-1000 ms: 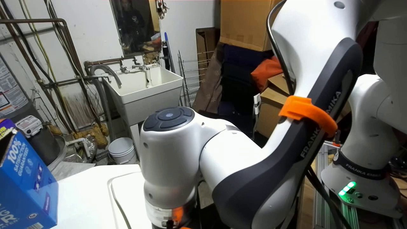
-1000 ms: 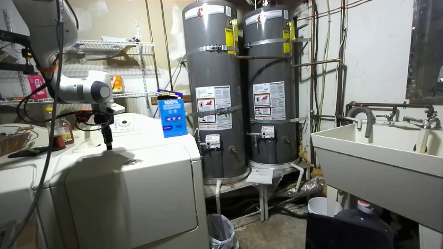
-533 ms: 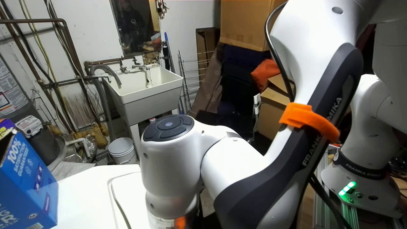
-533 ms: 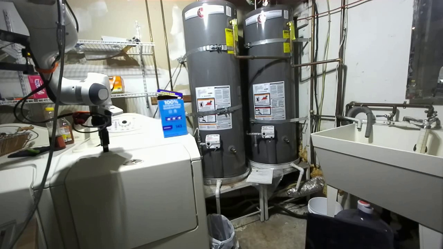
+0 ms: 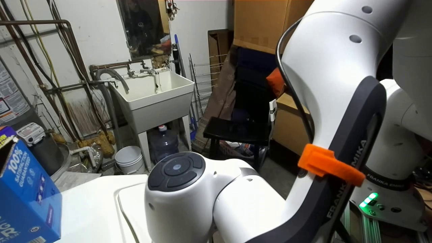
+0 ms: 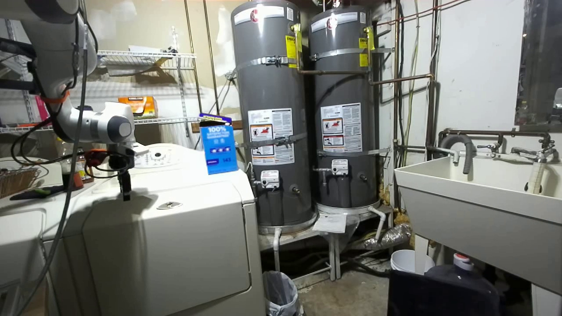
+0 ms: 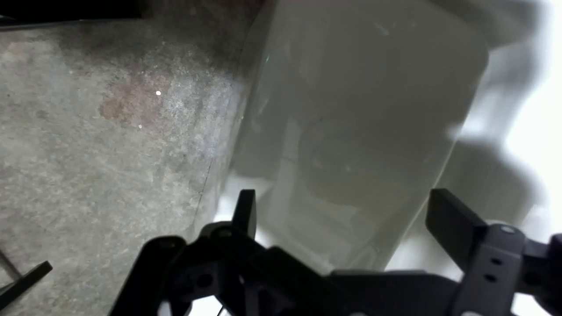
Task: Open the washing machine door
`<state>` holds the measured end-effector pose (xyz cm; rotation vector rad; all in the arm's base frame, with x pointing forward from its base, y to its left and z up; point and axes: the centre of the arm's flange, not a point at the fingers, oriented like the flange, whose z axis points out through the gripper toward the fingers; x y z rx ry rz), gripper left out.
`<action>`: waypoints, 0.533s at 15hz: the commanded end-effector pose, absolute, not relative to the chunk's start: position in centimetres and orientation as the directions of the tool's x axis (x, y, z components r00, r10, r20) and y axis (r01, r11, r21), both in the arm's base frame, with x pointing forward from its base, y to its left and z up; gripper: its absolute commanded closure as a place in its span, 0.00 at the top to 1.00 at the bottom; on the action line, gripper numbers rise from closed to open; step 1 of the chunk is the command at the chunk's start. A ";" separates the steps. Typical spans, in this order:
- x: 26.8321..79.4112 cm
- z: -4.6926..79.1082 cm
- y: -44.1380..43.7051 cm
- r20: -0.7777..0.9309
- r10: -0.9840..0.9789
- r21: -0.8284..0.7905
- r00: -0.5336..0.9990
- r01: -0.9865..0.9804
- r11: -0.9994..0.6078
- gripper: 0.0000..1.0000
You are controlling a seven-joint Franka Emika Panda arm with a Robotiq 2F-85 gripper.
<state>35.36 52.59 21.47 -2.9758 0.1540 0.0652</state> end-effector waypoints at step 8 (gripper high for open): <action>36.2 18.6 56.1 -0.040 -0.127 -0.150 0.991 -0.132 -0.980 1.00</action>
